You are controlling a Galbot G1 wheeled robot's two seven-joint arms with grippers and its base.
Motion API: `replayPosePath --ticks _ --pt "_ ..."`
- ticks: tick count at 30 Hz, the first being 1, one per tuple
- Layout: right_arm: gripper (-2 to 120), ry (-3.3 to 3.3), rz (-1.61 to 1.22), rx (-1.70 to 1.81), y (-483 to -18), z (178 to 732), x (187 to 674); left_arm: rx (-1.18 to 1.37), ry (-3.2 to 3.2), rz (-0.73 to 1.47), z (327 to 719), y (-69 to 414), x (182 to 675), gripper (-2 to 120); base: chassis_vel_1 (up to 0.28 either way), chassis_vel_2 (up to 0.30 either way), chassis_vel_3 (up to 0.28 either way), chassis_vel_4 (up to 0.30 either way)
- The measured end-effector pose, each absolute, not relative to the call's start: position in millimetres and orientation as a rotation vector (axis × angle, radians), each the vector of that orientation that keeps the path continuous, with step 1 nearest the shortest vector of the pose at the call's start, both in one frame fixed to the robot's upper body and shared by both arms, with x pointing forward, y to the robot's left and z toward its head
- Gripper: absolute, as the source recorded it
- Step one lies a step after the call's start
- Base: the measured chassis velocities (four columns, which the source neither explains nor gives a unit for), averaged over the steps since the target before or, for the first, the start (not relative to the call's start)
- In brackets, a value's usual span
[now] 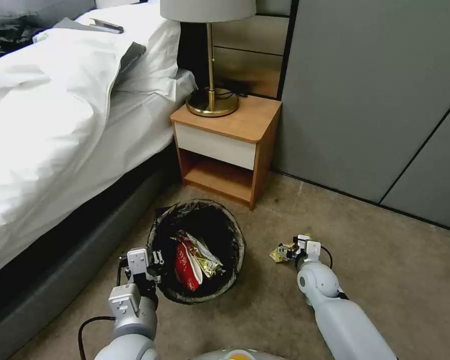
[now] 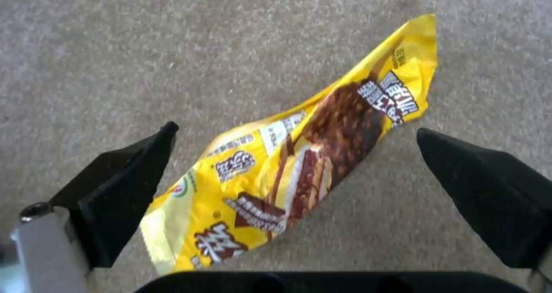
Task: Pick up the trash bin, then pick up the garbage from the floor and place it into the trash bin.
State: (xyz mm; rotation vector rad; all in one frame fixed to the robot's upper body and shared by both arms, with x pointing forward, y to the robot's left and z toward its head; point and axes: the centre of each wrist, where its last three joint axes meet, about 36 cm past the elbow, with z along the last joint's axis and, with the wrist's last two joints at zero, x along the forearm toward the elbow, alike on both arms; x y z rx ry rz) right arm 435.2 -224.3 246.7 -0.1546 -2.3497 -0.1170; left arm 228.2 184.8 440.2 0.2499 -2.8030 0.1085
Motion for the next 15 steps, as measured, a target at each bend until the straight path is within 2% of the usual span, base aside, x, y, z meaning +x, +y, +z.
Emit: replayPosePath --ticks 15 --pt "100 -2.300 -0.115 -0.188 -233 208 452 0.250 -2.802 0.104 440 184 227 0 0.000 0.000 0.000 0.000"
